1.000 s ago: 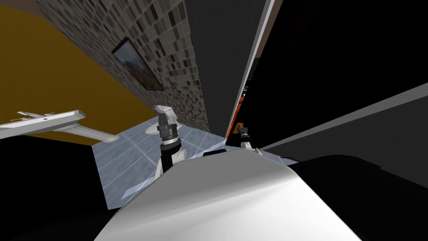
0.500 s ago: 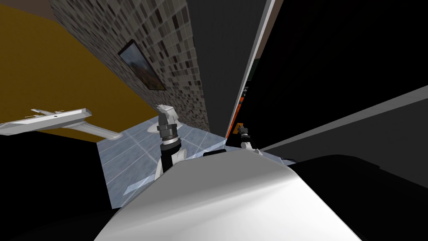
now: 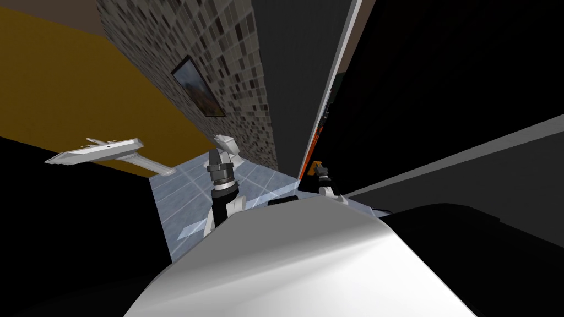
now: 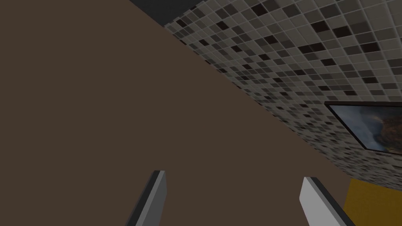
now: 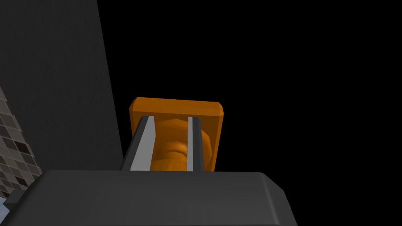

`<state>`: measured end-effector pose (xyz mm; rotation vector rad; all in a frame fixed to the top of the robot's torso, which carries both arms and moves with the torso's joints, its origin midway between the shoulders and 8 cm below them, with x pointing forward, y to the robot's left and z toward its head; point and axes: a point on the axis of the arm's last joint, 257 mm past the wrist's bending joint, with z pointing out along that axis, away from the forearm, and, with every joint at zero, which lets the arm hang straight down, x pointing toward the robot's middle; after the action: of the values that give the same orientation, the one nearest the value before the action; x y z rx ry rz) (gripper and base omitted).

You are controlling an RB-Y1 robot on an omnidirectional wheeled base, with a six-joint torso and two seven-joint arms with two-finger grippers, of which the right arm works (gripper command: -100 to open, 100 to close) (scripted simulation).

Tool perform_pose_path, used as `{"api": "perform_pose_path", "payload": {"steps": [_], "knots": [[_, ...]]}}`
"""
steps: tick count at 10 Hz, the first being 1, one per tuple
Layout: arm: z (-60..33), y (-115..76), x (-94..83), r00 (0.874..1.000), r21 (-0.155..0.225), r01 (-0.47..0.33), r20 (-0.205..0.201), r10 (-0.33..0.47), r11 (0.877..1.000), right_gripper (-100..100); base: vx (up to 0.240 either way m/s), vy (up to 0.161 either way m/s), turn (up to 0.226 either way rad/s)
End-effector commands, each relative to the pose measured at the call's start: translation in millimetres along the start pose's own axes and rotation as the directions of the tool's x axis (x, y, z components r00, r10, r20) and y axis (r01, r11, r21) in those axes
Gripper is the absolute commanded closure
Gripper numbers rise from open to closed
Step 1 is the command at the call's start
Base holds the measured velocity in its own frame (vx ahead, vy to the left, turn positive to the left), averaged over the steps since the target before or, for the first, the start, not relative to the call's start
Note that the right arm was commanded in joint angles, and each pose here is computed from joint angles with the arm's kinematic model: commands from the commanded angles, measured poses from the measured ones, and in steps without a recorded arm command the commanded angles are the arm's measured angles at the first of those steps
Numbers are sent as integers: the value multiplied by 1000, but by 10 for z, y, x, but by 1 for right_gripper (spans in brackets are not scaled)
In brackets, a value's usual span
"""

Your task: Pull the door open

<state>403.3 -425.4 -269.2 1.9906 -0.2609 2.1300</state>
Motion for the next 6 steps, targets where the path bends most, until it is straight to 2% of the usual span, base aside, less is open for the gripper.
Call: {"api": "perform_pose_path", "payload": {"steps": [1, 6], "knots": [[-111, -31, -163, 999, 18, -11, 43, 10, 1000, 100, -235, -28, 168], [-222, 10, -248, 998, 51, -20, 68, 16, 999, 100, -240, -43, 147]]}}
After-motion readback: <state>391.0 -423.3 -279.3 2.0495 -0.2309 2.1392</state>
